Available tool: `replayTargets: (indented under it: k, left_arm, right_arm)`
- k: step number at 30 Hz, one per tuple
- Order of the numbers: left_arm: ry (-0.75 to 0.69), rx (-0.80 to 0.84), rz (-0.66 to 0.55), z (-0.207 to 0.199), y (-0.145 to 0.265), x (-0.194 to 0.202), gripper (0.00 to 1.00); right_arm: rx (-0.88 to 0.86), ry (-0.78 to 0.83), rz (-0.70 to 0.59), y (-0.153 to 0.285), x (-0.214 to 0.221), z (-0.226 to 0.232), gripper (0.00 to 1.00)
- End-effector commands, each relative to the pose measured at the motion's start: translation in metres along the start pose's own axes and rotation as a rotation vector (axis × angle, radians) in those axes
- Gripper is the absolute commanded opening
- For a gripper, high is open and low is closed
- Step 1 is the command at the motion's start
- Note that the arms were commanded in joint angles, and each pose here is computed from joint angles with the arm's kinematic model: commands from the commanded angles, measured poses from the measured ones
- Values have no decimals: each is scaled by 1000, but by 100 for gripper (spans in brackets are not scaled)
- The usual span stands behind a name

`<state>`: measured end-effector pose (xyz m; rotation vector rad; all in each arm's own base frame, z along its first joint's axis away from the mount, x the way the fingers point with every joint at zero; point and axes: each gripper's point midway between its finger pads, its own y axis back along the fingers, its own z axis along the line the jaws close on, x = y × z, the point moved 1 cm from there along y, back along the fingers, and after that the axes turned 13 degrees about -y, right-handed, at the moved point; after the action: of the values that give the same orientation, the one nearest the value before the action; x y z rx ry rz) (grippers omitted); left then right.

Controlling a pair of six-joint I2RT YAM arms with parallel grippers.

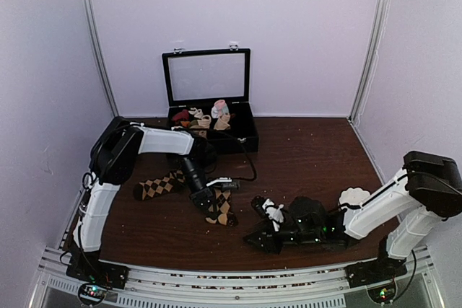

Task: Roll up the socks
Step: Roll the sock at the center of the board.

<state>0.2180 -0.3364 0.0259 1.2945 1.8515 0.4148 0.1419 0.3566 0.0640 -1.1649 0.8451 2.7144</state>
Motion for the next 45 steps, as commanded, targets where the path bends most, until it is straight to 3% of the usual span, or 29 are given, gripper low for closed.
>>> replayTargets:
  k: [1,7,14,22,35,45]
  left_arm:
    - [59,37,90,14,-21,28,0]
    - [59,69,83,12,-23,27,0]
    - [52,91,87,11,-22,26,0]
    - [49,96,97,10,-22,27,0]
    - [55,88,109,13,-21,29,0]
    - [54,97,108,10,-20,28,0]
  right_arm:
    - [86,460,86,-14,-4,9,40]
    - [61,786,229,-43,-4,21,40]
    - [107,986,312,-67,-2,5,42]
    - [182,1067,214,-72,-32,-3,43]
    - [108,1115,234,-57,-32,23,41]
    - [138,1138,224,-80,-47,13,42]
